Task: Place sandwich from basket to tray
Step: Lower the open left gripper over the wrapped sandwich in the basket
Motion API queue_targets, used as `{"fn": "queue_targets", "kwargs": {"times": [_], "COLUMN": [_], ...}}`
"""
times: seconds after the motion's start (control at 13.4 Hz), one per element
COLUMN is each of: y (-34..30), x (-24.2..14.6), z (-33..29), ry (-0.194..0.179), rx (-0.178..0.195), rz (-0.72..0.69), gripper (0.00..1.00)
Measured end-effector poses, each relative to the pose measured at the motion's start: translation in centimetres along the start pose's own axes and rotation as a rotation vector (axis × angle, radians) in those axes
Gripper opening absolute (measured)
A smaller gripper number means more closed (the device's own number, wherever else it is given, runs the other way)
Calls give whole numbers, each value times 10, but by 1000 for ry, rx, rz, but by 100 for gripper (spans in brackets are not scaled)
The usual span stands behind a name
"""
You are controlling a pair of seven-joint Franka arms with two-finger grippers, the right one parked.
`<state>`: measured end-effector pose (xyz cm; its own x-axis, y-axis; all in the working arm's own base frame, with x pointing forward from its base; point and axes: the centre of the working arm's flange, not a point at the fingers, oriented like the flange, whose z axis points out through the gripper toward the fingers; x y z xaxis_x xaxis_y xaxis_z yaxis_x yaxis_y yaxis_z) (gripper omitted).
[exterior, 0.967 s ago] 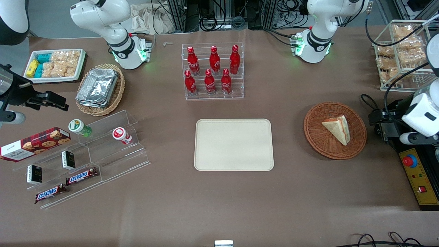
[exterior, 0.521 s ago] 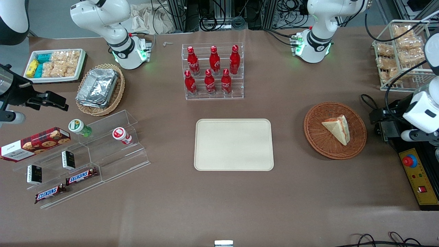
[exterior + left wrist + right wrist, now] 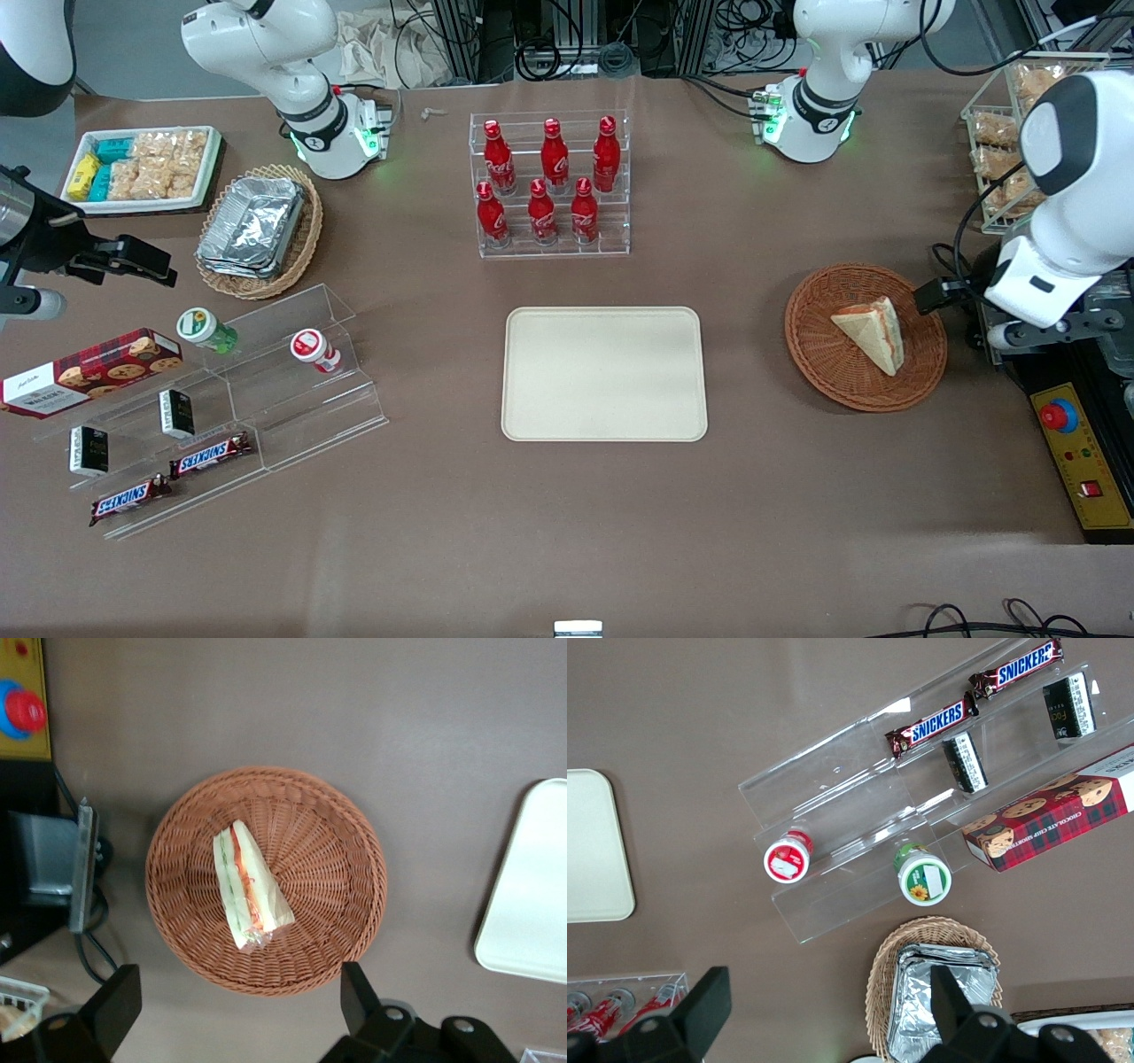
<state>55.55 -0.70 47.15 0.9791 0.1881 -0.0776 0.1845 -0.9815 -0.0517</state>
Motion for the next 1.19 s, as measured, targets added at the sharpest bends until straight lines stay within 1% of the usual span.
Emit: {"fn": "queue_targets", "kwargs": {"times": [0.37,0.67,0.97,1.12,1.19], "y": [9,10,2,0,-5], "x": [-1,-2,-10,-12,-11], "z": [54,108,158,171,178], "ry": [-67,-77,-138,-143,-134], "rx": [13,10,25,25,21], "rz": [-78,-113,-180,-197,-212], "gripper": [100,100,100,100,100]}}
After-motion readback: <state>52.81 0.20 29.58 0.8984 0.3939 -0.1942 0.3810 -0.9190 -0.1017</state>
